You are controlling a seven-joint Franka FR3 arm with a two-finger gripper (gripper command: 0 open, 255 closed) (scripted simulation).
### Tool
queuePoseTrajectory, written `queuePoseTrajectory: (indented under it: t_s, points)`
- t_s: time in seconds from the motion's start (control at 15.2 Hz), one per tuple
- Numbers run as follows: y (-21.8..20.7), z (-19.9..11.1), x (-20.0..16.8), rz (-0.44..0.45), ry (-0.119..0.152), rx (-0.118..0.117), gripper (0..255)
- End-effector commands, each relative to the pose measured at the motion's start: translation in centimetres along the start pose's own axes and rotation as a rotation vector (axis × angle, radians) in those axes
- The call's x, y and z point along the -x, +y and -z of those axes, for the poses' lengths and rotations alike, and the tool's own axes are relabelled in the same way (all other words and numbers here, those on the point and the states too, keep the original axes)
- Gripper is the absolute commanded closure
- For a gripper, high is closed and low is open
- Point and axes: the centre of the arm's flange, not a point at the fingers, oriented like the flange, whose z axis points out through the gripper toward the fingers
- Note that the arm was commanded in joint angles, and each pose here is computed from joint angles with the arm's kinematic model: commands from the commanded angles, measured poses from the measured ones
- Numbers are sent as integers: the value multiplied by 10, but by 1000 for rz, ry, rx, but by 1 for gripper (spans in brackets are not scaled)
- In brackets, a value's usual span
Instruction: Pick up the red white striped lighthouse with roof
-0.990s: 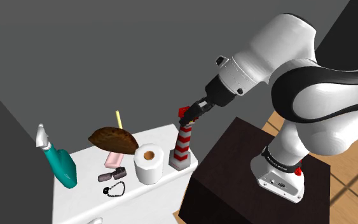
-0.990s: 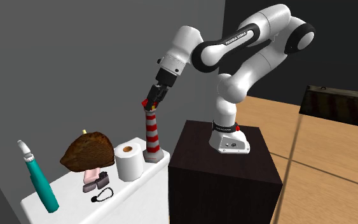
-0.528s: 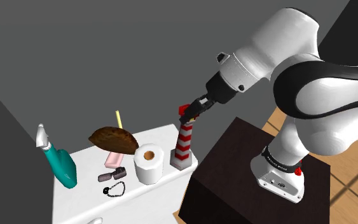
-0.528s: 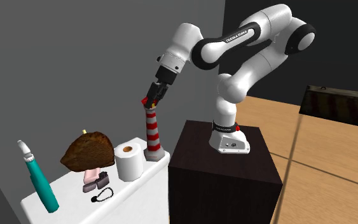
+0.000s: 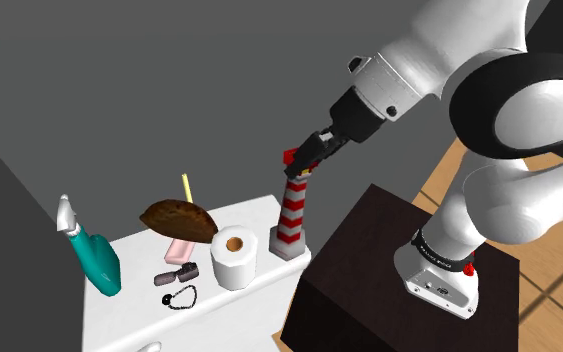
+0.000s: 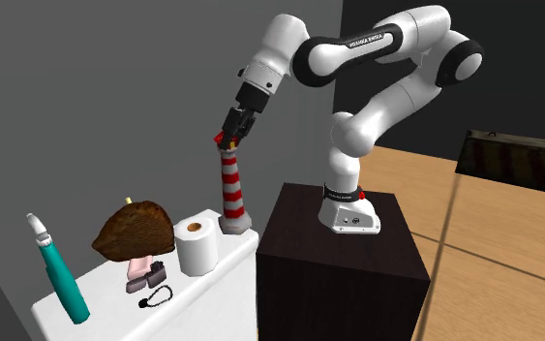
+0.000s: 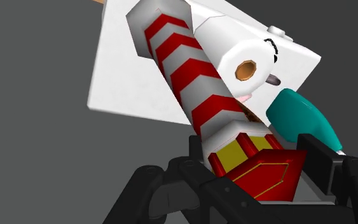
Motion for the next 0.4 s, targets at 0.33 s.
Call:
queuePoseTrajectory:
  t_s: [0.33]
  points:
    - [-8,23,-11,0,0,0,255]
